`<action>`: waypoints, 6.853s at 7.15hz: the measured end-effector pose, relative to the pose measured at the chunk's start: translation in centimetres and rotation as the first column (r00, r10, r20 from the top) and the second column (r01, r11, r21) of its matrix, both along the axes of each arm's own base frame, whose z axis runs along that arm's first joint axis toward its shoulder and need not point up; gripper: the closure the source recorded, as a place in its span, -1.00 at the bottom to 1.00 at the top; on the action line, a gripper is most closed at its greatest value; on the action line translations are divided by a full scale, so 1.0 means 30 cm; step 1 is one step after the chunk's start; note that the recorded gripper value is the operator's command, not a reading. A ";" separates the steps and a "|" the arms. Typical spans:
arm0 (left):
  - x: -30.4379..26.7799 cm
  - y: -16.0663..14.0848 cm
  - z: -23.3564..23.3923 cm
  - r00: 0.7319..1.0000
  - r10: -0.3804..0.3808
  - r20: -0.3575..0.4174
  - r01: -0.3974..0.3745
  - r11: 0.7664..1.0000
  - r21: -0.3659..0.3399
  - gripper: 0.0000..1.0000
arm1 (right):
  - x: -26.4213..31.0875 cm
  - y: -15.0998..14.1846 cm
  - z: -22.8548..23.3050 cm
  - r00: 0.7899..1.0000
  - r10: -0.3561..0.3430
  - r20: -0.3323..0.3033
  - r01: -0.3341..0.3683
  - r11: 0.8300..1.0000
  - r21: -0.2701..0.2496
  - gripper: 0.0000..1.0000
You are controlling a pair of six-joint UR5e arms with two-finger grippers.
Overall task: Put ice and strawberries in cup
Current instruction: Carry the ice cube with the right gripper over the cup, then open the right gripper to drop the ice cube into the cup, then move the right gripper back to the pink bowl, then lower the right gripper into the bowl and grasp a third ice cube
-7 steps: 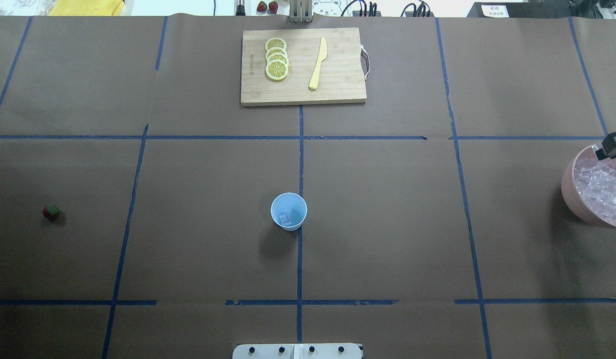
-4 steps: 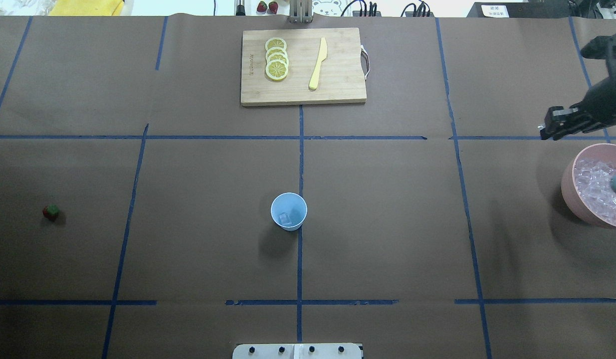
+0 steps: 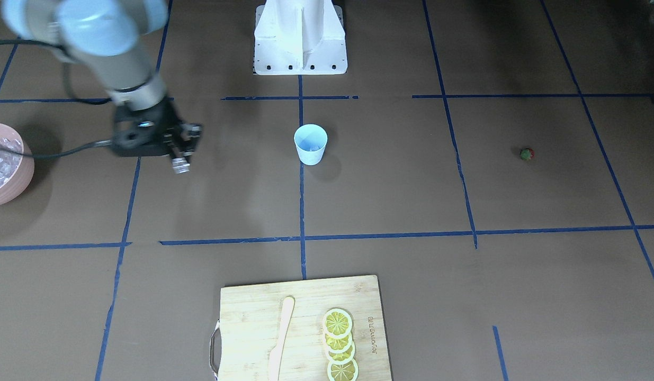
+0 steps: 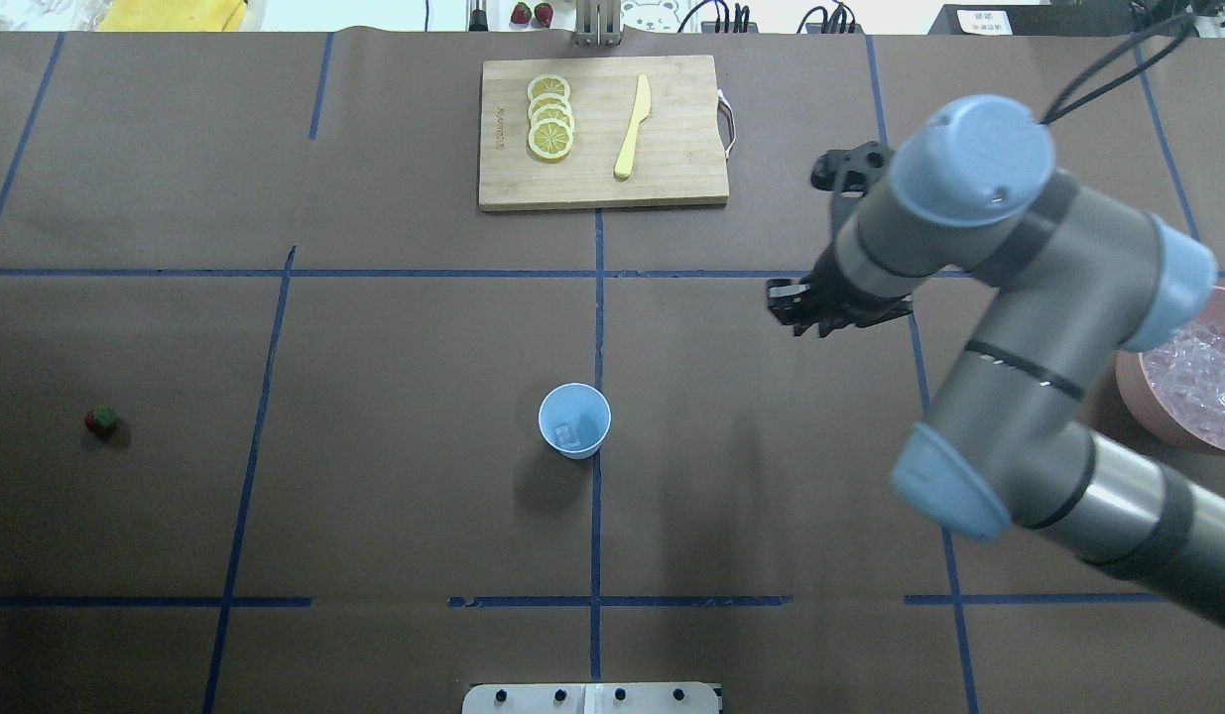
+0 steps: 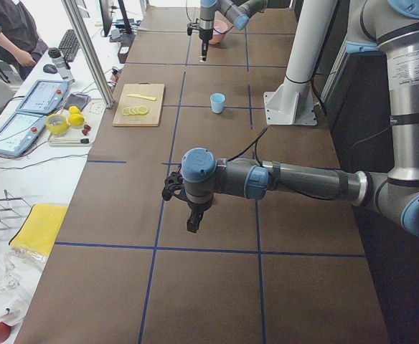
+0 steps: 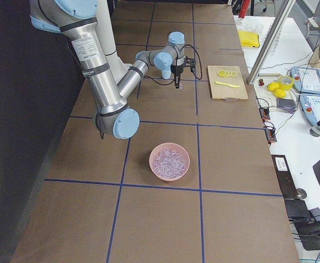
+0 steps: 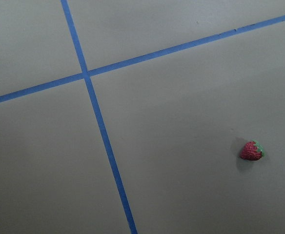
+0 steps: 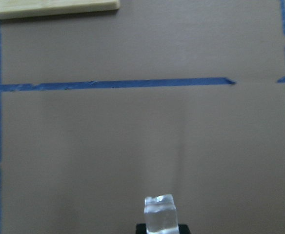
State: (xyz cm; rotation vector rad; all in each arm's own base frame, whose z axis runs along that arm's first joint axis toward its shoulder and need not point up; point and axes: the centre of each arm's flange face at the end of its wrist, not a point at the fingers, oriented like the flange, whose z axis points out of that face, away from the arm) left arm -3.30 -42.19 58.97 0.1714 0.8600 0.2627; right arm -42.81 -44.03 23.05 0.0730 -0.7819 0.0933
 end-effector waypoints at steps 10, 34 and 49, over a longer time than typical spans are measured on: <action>0.001 0.000 0.005 1.000 0.001 0.000 -0.001 1.000 -0.004 -1.00 | -0.539 0.276 -0.357 0.998 0.061 -0.033 -0.063 0.996 -0.067 -0.98; 0.006 -0.001 -0.008 1.000 0.005 -0.002 -0.005 1.000 0.006 -1.00 | 1.119 0.025 1.303 0.937 -0.331 -0.114 0.347 0.921 0.177 -0.92; 0.011 -0.001 -0.004 1.000 0.009 -0.002 -0.009 1.000 0.003 -1.00 | 1.079 0.127 1.347 0.925 -0.363 -0.110 0.378 0.907 0.184 0.94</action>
